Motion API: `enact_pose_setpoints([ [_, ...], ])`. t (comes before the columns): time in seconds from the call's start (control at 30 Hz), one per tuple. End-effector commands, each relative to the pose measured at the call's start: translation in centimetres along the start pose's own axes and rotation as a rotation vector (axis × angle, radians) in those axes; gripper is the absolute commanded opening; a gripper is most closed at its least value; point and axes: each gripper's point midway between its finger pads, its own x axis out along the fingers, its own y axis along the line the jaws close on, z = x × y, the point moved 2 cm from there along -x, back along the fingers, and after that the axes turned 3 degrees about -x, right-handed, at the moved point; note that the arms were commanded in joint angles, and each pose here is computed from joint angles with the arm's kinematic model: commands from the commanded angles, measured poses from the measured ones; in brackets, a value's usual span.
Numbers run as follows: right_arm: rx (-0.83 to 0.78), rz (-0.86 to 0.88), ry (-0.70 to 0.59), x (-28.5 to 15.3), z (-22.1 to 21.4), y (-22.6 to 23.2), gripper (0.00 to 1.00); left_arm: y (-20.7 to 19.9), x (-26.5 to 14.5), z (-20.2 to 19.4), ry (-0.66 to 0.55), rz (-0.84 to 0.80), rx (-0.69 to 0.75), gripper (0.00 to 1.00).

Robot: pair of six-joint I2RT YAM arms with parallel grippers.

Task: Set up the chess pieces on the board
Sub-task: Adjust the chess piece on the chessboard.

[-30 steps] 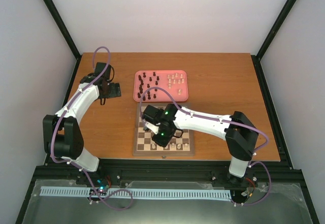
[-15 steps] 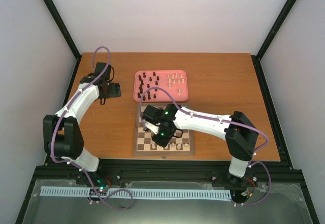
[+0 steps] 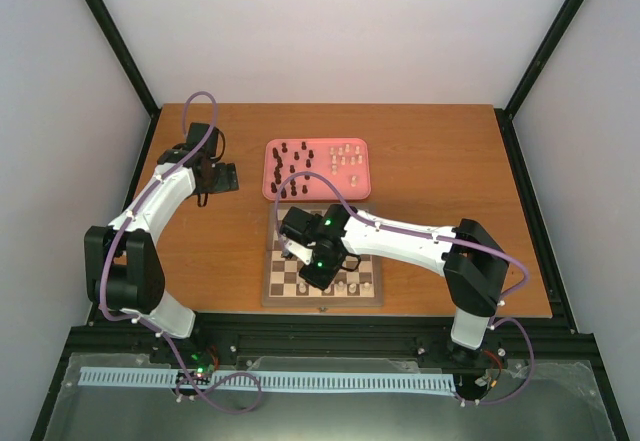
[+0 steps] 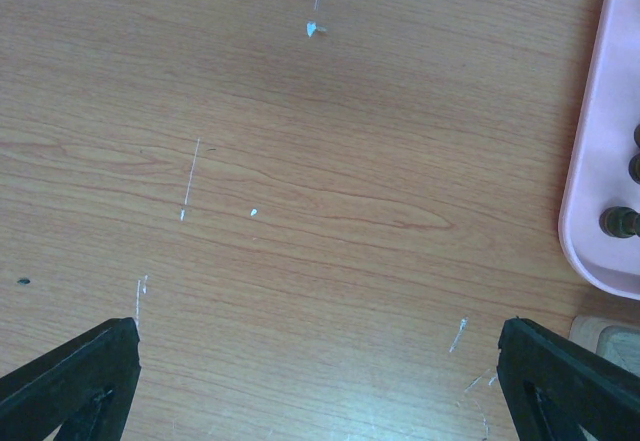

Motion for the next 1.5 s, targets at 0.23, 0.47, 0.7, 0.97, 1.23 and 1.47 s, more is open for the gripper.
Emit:
enact_pose_setpoints([
  [0.23, -0.015, -0.002, 0.002, 0.0, 0.1, 0.3, 0.20, -0.2, -0.5, 0.4, -0.018, -0.009, 0.009, 1.00],
  [0.47, -0.019, -0.003, -0.009, -0.2, 0.5, 0.3, 0.19, -0.2, -0.5, 0.4, -0.018, -0.009, 0.011, 1.00],
  [0.7, -0.020, -0.017, -0.006, -0.2, 0.6, 0.2, 0.20, -0.1, -0.6, 0.4, -0.021, -0.004, 0.011, 1.00],
  [0.97, -0.030, -0.018, 0.004, -0.1, 0.3, 0.1, 0.28, -0.1, -0.5, 0.5, -0.023, 0.002, 0.012, 1.00],
  [1.23, -0.020, -0.042, 0.022, 0.5, -0.2, -0.3, 0.28, 0.1, -0.4, 0.4, -0.023, 0.009, 0.013, 1.00],
  [1.47, -0.017, -0.048, 0.035, 1.0, -0.3, -0.5, 0.28, 0.3, -0.6, 0.4, -0.030, 0.018, 0.014, 1.00],
])
